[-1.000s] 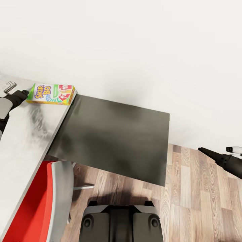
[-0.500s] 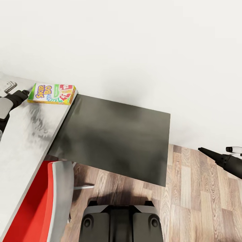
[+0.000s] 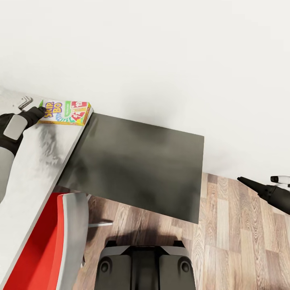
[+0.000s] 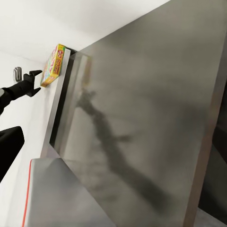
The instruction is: Put all the toys in the child's room - the three board games (two on the bed and one on the table), the two jigsaw puzzles on the table, and the tennis ball on the table - inside the toy box on the table in the child's room.
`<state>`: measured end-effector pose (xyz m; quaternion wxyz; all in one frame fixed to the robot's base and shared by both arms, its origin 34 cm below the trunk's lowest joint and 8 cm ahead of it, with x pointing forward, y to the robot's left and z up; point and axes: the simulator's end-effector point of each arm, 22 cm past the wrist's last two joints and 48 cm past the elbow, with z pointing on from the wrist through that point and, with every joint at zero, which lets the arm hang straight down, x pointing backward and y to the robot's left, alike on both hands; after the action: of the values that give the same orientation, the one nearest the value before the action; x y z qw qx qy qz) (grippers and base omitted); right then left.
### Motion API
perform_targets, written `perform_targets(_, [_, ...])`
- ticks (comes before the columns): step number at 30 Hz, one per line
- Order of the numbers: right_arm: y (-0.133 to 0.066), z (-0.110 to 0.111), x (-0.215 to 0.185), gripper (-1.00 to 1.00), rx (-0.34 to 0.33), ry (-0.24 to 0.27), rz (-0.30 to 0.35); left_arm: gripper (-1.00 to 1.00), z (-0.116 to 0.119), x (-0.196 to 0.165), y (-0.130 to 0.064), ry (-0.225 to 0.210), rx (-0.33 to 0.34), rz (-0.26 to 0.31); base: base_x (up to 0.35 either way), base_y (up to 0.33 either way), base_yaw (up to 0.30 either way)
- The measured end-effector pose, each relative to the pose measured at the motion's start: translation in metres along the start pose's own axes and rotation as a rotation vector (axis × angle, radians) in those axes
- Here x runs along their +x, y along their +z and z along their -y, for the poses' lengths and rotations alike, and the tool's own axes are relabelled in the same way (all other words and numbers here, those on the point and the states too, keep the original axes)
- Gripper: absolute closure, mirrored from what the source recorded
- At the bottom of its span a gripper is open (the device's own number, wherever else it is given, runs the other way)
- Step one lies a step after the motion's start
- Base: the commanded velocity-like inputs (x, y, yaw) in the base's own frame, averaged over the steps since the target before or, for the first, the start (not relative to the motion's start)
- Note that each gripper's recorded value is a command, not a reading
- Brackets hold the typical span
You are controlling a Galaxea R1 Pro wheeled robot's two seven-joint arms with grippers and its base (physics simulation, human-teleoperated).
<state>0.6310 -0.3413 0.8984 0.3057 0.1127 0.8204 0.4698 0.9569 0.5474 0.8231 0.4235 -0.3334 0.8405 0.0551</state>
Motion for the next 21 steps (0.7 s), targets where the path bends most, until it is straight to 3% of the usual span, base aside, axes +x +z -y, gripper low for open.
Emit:
perform_targets(6, [0.001,0.000,0.001,-1.00,-0.002,0.001,-0.002,-1.00,0.010,-0.007,0.000,-0.011,0.013,0.006,0.000,0.000,0.000])
perform_targets(21, [0.001,0.000,0.001,-1.00,-0.002,0.001,-0.005,-1.00,0.006,-0.012,0.001,-0.018,0.006,0.013,0.000,0.000,0.000])
